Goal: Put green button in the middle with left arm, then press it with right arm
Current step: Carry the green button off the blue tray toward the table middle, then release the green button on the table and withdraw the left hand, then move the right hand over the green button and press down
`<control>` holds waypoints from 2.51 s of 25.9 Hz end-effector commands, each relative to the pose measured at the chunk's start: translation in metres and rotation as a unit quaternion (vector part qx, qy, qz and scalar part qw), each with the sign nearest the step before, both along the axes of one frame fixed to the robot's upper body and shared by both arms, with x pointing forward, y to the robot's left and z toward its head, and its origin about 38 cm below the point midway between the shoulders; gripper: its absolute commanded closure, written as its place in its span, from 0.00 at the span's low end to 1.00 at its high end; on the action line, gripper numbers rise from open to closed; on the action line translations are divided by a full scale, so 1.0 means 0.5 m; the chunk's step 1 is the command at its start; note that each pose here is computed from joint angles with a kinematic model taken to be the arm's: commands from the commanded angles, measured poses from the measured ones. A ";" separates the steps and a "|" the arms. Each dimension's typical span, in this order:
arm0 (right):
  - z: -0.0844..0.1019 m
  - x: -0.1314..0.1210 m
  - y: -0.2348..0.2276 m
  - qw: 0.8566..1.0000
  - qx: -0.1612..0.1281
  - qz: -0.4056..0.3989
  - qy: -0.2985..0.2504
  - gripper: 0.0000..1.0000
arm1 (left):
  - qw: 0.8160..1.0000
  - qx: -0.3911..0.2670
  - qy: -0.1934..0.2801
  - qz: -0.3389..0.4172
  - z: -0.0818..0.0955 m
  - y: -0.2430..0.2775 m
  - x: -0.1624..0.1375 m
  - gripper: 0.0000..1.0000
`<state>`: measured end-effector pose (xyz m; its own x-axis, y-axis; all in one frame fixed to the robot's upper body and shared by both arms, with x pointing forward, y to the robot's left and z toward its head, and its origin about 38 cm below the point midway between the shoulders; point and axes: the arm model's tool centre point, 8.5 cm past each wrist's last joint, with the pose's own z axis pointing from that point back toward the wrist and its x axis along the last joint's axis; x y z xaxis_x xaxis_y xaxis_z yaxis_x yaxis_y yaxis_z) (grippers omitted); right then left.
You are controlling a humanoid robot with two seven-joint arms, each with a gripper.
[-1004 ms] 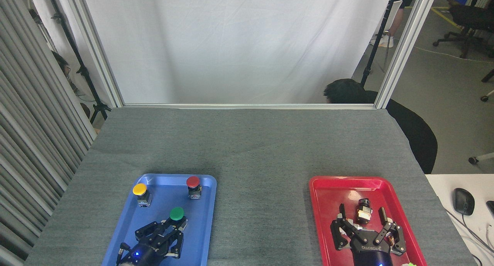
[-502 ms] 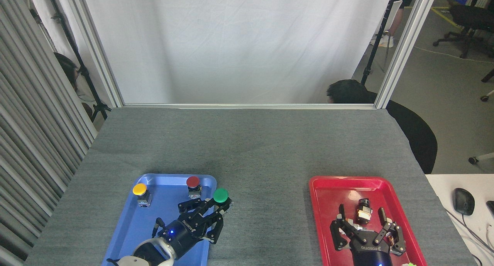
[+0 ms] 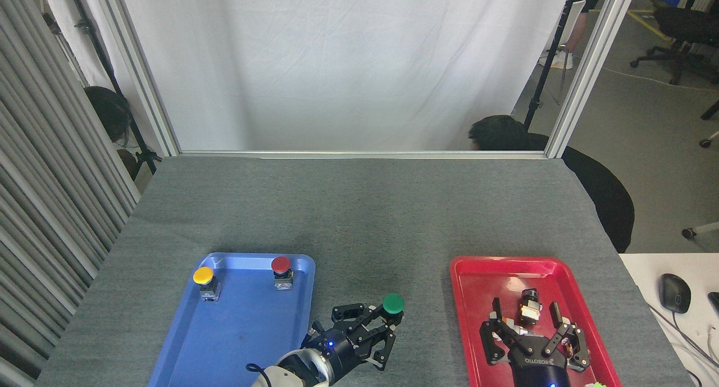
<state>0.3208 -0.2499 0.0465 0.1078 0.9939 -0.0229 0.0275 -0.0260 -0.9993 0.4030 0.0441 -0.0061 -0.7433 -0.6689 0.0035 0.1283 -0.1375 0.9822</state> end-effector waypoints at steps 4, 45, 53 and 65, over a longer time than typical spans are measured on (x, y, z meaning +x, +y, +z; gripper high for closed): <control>0.000 0.000 0.001 1.000 0.000 -0.001 0.000 0.00 | 1.000 0.008 0.004 0.004 -0.010 -0.001 -0.003 0.94; -0.043 0.019 0.239 0.984 0.022 0.166 0.053 1.00 | 0.940 -0.030 -0.108 0.324 0.081 0.402 -0.112 0.01; -0.061 0.050 0.269 0.982 0.021 0.174 0.066 1.00 | 0.941 -0.032 -0.107 0.319 0.081 0.401 -0.112 0.01; -0.108 0.051 0.315 0.975 0.026 0.194 0.104 1.00 | 0.941 -0.033 -0.105 0.319 0.079 0.400 -0.113 0.01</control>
<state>0.3476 -0.0968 0.0006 -0.2690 0.9622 0.0432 -0.1541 0.0012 -0.9880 0.3467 0.2446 0.0336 -0.1788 -0.9830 -0.0424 -0.0339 -0.0369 0.9987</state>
